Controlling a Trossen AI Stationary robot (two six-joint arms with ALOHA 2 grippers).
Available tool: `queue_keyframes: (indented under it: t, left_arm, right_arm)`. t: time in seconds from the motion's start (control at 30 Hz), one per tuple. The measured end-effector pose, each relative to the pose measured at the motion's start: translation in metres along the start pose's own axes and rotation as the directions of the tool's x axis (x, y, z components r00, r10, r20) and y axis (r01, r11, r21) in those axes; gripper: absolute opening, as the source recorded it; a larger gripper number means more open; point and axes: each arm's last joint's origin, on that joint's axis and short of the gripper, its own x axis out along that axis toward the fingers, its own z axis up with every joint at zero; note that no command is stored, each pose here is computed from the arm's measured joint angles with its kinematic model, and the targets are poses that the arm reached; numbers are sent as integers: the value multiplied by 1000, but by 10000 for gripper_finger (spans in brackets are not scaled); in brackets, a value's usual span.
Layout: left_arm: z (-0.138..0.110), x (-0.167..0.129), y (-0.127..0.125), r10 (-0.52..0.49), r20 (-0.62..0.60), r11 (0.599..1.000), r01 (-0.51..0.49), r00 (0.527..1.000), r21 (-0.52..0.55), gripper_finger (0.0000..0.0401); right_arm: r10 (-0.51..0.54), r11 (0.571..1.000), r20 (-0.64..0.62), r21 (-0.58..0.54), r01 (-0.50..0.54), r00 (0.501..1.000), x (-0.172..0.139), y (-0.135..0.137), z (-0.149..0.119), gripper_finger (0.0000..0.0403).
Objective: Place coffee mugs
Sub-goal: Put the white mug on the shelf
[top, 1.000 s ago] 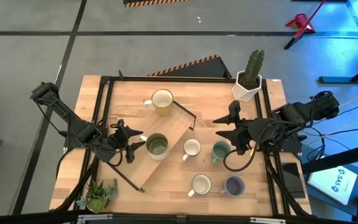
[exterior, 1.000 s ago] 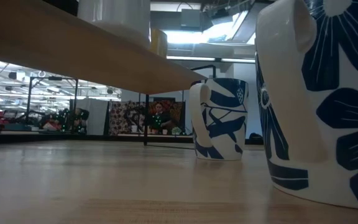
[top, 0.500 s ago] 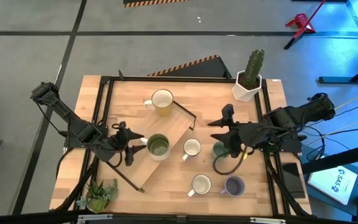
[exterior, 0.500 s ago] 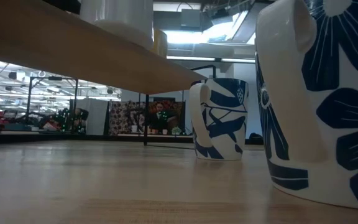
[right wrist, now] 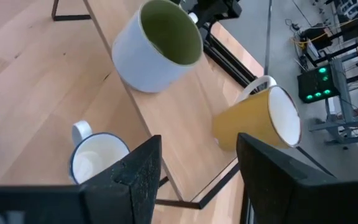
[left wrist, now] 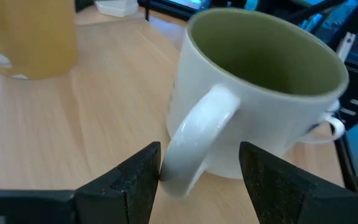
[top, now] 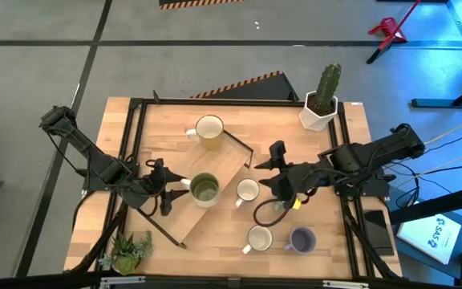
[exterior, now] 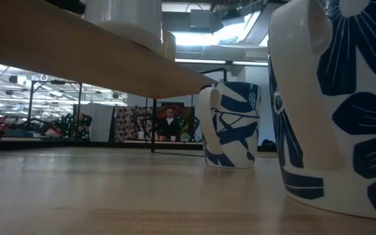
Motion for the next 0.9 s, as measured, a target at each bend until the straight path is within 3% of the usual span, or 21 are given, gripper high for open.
queue_keyframes:
  t: [0.53, 0.9]
  left_arm:
    - [-2, 0, -3, -96, -85, 995, 96, 992, -4, 212]
    - [-3, 0, -3, -94, -85, 995, 93, 992, -24, 212]
  right_arm:
    - [-4, 1000, 56, 26, 2, 998, 30, 11, 16, 193]
    - [71, 992, 44, -104, -66, 997, 65, 25, 19, 193]
